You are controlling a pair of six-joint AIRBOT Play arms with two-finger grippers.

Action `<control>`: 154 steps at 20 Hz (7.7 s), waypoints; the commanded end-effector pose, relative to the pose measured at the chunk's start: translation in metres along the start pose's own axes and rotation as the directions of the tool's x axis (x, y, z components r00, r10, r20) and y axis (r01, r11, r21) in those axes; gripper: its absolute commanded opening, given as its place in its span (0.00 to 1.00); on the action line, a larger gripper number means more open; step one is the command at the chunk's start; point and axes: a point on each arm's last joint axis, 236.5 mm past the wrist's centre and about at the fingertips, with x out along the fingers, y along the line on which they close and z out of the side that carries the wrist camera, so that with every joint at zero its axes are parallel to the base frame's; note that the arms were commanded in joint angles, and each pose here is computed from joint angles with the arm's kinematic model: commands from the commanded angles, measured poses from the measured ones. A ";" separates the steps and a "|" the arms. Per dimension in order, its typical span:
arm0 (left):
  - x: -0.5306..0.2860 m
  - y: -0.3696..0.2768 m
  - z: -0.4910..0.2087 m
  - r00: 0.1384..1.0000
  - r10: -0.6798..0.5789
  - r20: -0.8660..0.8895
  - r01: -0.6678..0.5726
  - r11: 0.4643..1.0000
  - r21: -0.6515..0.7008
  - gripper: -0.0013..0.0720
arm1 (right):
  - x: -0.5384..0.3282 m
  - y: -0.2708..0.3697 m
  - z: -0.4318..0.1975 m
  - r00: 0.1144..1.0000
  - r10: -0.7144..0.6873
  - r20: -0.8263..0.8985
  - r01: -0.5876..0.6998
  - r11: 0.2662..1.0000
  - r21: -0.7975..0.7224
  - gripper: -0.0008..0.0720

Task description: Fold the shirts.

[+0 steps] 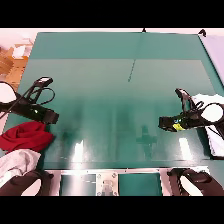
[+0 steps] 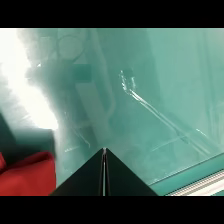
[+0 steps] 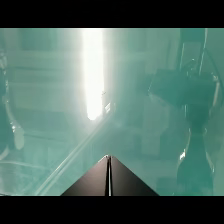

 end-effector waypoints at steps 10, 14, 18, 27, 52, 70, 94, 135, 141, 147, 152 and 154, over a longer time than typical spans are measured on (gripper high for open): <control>-0.041 0.156 -0.044 0.797 0.584 -0.154 -0.603 0.749 -0.276 1.00 | 0.000 0.000 0.000 1.000 0.000 0.000 0.000 1.000 -0.001 0.03; 0.007 0.175 -0.080 0.827 0.517 -0.220 -0.562 0.757 -0.334 1.00 | 0.000 0.000 0.000 1.000 0.000 0.000 0.000 1.000 -0.001 0.03; 0.056 0.170 -0.097 0.865 0.435 -0.248 -0.498 0.804 -0.324 1.00 | 0.000 0.000 0.000 1.000 0.000 0.000 0.000 1.000 -0.001 0.03; 0.023 0.141 -0.034 0.939 0.307 -0.152 -0.340 0.888 -0.309 0.04 | 0.000 0.000 0.000 1.000 0.000 0.000 0.000 1.000 -0.001 0.03; 0.007 -0.074 0.168 0.971 -0.164 0.175 0.154 0.986 0.069 1.00 | 0.001 0.001 0.006 1.000 0.003 0.028 -0.003 1.000 0.000 0.03; 0.155 -0.095 0.203 0.841 -0.449 0.303 0.516 0.834 -0.197 0.98 | 0.116 -0.003 0.163 0.951 0.302 0.067 -0.309 0.927 0.211 0.64; -0.268 -0.183 0.163 0.692 -0.509 0.512 0.218 0.824 0.523 0.05 | -0.384 0.157 0.103 0.474 0.499 0.726 -0.076 0.844 -0.531 0.03; -0.085 -0.026 0.199 0.894 -0.280 0.350 0.269 0.960 0.080 0.04 | -0.161 0.018 0.155 0.689 0.223 0.689 -0.231 0.969 -0.083 0.03; -0.371 -0.046 0.187 0.502 -0.049 0.864 -0.157 0.977 0.146 0.04 | -0.433 0.111 0.150 0.234 0.352 0.906 -0.009 0.933 -0.360 0.03; -0.439 -0.069 0.127 0.361 0.027 0.932 -0.301 0.949 0.089 0.05 | -0.510 0.140 0.082 0.071 0.373 0.925 0.152 0.913 -0.379 0.03; -0.361 -0.050 0.142 0.543 -0.016 0.840 -0.161 0.979 0.123 0.05 | -0.388 0.099 0.101 0.388 0.291 0.874 0.067 0.937 -0.342 0.03; -0.309 -0.045 0.150 0.622 -0.087 0.778 -0.060 0.986 0.159 0.05 | -0.320 0.075 0.110 0.514 0.259 0.818 -0.008 0.955 -0.298 0.03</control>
